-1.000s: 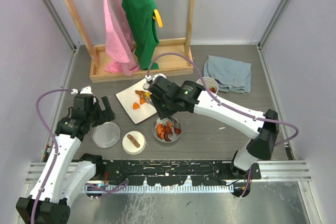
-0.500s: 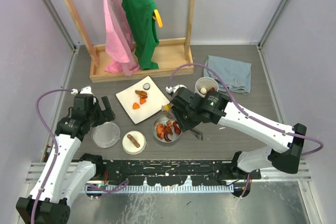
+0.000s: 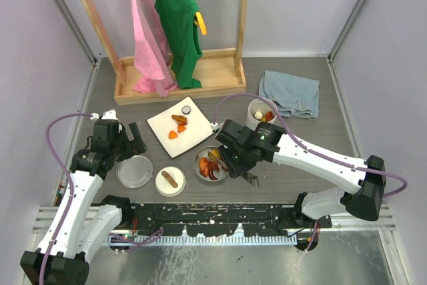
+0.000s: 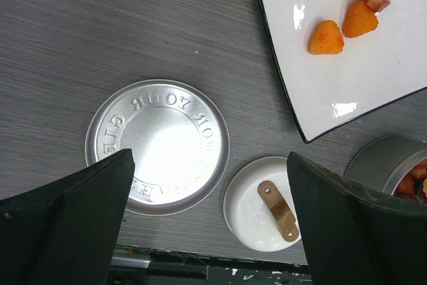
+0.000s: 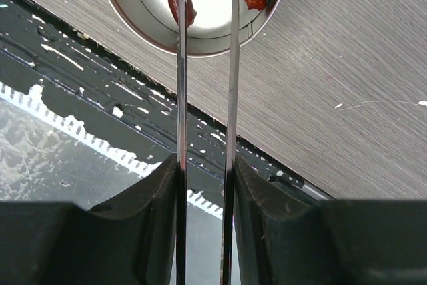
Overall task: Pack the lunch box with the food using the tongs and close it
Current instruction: Place the fake food in the packing box.
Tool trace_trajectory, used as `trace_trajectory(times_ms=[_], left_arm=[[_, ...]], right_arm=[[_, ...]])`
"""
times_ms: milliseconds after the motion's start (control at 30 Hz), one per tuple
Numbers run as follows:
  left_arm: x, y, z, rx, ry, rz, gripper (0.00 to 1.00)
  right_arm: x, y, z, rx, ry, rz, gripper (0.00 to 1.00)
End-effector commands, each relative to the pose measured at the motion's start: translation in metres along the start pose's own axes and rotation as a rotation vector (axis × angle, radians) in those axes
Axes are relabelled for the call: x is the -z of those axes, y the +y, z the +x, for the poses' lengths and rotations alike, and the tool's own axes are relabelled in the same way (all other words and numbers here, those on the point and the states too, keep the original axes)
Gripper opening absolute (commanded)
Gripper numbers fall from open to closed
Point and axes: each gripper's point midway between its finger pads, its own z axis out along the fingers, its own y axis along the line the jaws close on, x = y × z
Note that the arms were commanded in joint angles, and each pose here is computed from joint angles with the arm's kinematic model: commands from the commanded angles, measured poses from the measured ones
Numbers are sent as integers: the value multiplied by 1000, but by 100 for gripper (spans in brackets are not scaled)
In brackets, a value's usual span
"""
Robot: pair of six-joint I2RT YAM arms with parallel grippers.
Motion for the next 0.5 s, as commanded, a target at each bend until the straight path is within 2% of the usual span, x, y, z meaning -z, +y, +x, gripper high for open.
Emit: trace_trajectory(times_ms=[0,233,467], left_arm=[[1,-6,-11,3,-48,30,98],[2,-6,-12,3,-50,28,98],[1,-6,-11,3,-48,27,98]], right_arm=[[-1,13,-13,-8,-53,-48,38],[-9,12,-25,-15,-77,-12,39],[-14,12,-30,-27,-86,-3,46]])
